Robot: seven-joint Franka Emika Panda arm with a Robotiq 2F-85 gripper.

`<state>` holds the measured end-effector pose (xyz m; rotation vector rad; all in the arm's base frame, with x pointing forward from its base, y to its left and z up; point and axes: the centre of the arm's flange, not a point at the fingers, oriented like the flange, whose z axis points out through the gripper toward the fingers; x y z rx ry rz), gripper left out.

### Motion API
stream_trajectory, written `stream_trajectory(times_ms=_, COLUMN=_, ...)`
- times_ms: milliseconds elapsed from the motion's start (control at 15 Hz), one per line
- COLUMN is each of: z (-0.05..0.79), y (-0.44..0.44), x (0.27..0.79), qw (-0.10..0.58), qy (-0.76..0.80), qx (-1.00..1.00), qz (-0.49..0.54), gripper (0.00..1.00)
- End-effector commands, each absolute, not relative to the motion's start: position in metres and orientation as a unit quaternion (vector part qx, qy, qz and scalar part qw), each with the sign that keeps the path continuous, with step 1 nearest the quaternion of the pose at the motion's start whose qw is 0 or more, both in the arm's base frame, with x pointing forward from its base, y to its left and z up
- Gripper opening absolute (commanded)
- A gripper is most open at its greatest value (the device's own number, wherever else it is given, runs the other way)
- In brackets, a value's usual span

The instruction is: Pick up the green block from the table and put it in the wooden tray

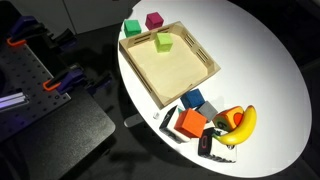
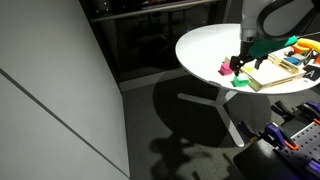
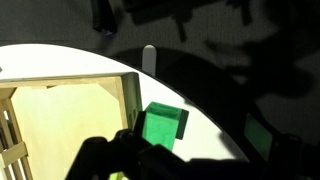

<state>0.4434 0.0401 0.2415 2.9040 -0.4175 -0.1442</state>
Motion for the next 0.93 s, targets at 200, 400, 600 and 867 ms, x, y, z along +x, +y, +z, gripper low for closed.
stream_trajectory(times_ms=200, z=0.239, y=0.026, x=0.472, qw=0.115, qy=-0.160, qx=0.980, qz=-0.036, gripper=1.00)
stream_trajectory(times_ms=400, z=0.231, y=0.019, x=0.489, qw=0.126, qy=-0.166, qx=0.978, qz=-0.035, gripper=1.00)
stream_trajectory(times_ms=600, z=0.217, y=0.013, x=0.505, qw=0.139, qy=-0.172, qx=0.975, qz=-0.039, gripper=1.00)
stream_trajectory(times_ms=867, z=0.190, y=0.010, x=0.516, qw=0.149, qy=-0.170, qx=0.973, qz=-0.057, gripper=1.00)
